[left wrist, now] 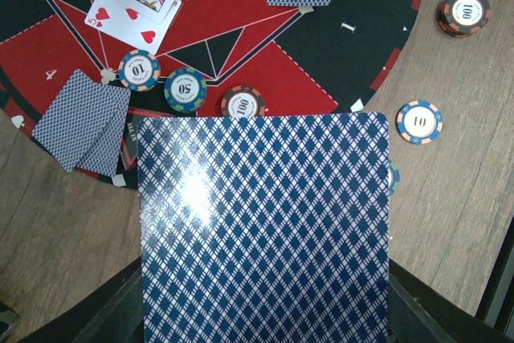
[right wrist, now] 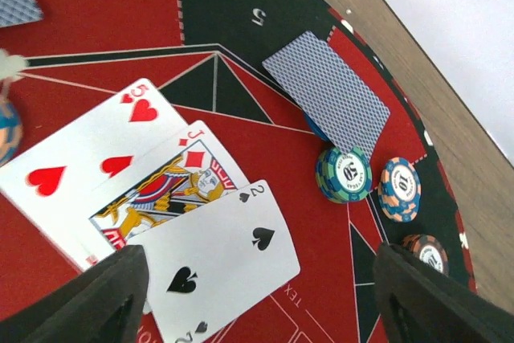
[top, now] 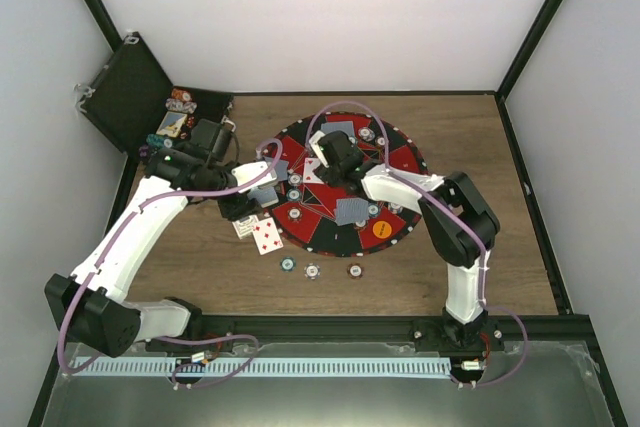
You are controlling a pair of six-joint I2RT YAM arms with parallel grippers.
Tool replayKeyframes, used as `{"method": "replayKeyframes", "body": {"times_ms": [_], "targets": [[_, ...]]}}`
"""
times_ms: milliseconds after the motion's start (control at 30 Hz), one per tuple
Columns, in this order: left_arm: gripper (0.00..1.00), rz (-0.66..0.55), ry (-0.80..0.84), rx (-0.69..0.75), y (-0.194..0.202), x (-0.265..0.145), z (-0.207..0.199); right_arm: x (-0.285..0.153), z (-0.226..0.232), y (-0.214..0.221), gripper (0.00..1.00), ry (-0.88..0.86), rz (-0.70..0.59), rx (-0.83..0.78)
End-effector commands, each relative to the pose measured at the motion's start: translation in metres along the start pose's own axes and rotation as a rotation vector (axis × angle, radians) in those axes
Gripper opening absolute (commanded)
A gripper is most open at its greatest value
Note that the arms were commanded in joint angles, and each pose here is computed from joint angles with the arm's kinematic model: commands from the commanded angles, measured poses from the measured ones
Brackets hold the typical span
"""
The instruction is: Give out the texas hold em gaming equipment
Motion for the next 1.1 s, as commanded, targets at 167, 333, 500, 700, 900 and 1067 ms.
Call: {"method": "replayKeyframes", "body": {"times_ms": [167,333,500,700,900,1067], "targets": [[0.04,-0.038,0.023,0.008,-0.01,-0.009,-0.003,-0.036,-0.007,-0.011,0.91,-0.111,-0.054,0.154],[0.04,-0.044,0.021,0.006,-0.011,-0.008,-0.002,-0.077,-0.034,-0.032,1.0,-0.206,-0.155,0.448],[0.04,-0.05,0.023,0.009,-0.012,-0.007,-0.002,-0.116,-0.036,-0.036,1.0,-0.609,-0.222,0.741],[0.04,-0.061,0.035,0.015,-0.016,-0.004,-0.001,-0.132,-0.002,-0.038,1.0,-0.959,-0.188,0.841],[0.04,-0.073,0.044,0.021,-0.02,-0.001,-0.002,-0.148,0.021,-0.049,1.0,-1.184,-0.213,0.906],[0.04,-0.07,0.047,0.024,-0.019,0.0,-0.002,-0.154,0.028,-0.057,0.99,-1.274,-0.248,0.92]]}}
Point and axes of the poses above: each gripper's point midway between its finger pads, its own x axis out along the fingers, its own z axis along the line the jaws close on, y = z × x, the point moved 7 cm from there along -x, back along the fingers, and after that the axes turned 12 degrees about -x, right-handed, at the moved point
